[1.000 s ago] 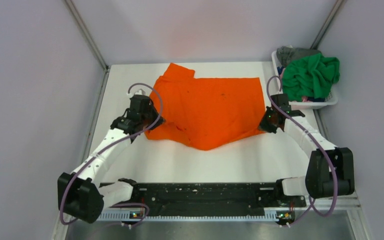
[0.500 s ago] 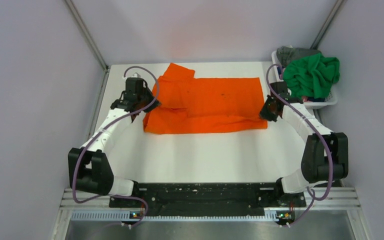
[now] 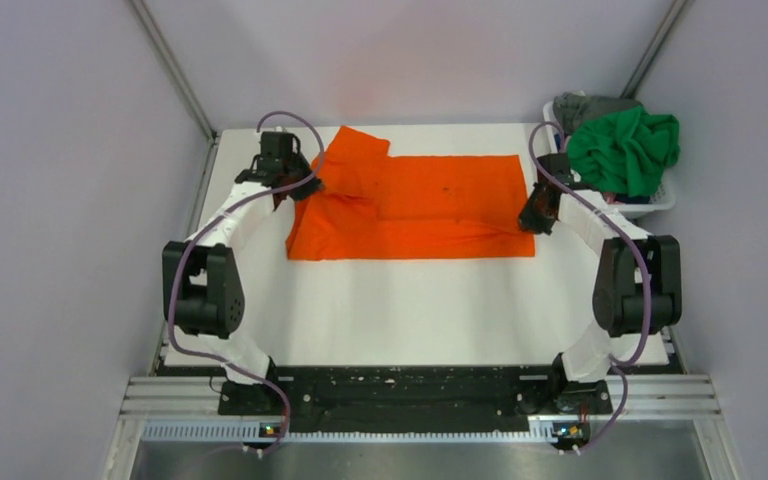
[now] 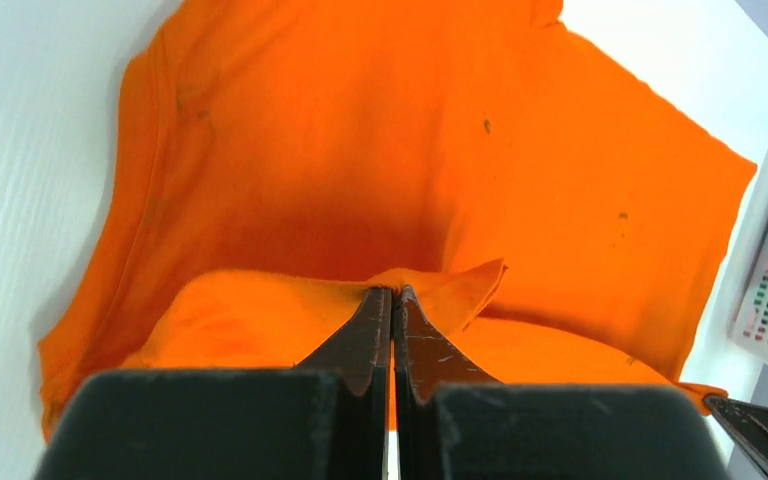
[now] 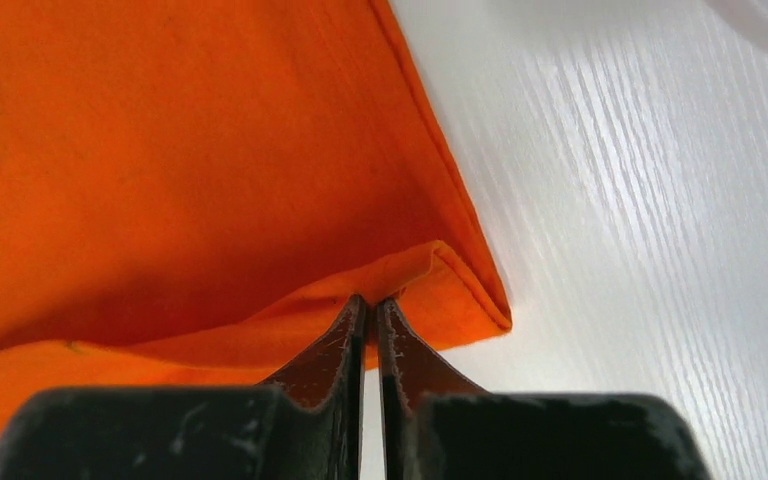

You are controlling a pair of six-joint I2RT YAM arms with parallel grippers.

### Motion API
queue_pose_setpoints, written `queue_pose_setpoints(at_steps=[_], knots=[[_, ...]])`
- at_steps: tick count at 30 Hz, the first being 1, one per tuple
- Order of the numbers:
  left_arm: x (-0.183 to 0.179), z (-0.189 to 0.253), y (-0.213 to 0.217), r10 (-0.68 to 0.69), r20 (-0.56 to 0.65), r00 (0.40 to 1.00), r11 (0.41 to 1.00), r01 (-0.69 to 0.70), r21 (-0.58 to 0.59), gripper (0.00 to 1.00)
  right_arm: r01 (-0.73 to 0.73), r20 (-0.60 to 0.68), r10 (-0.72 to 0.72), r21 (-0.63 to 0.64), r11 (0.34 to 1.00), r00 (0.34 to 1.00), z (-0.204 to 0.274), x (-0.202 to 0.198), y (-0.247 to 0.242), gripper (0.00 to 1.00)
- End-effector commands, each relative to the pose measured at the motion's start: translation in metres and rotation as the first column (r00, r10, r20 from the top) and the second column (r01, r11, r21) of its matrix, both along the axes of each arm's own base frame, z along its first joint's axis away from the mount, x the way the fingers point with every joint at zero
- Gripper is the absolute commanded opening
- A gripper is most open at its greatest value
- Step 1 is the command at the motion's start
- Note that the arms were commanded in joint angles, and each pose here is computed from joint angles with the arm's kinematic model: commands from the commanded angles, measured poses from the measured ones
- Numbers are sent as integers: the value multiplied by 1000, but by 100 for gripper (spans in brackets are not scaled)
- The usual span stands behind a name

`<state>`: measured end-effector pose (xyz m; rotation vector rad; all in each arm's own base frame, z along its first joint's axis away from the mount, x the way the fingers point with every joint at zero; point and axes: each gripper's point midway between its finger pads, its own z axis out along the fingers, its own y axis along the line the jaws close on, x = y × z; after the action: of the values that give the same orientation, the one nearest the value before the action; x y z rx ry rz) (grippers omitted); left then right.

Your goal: Fold and stack the t-shirts

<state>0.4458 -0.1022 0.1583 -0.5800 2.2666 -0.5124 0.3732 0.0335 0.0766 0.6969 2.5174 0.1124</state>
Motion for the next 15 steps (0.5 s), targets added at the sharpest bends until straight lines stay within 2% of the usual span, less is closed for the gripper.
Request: queue_pose_setpoints(at_steps=[1,2,4,5,9,11,15], knots=[[38,6,6,14,31,999,1000,-14,6,2,73,44,-73,-15,997,996,3,36,-17,18],[46,4,7,21,30,999,1000,-22,10,19,88,56,-86,-27,996,995,5,43,-21,37],[66,2,20,77,32,996,996,-79,39,91,129,99,-122,-63,990,988,22,62,-30,51],[74,7,25,97,28,995,995,-98,35,98,145,111,-136,-79,986,984,32,67,-34,55],[80,34,11,46,20,999,997,-45,-55,99,125,155,-111,-87,988,982,56,64,-33,68],[71,35,-3,2,43,999,996,2,-93,99,97,169,-80,-93,991,982,56,49,-26,74],[30,-2,-30,-95,-26,995,982,89,-168,99,-99,236,95,6,995,967,43,32,26,98]])
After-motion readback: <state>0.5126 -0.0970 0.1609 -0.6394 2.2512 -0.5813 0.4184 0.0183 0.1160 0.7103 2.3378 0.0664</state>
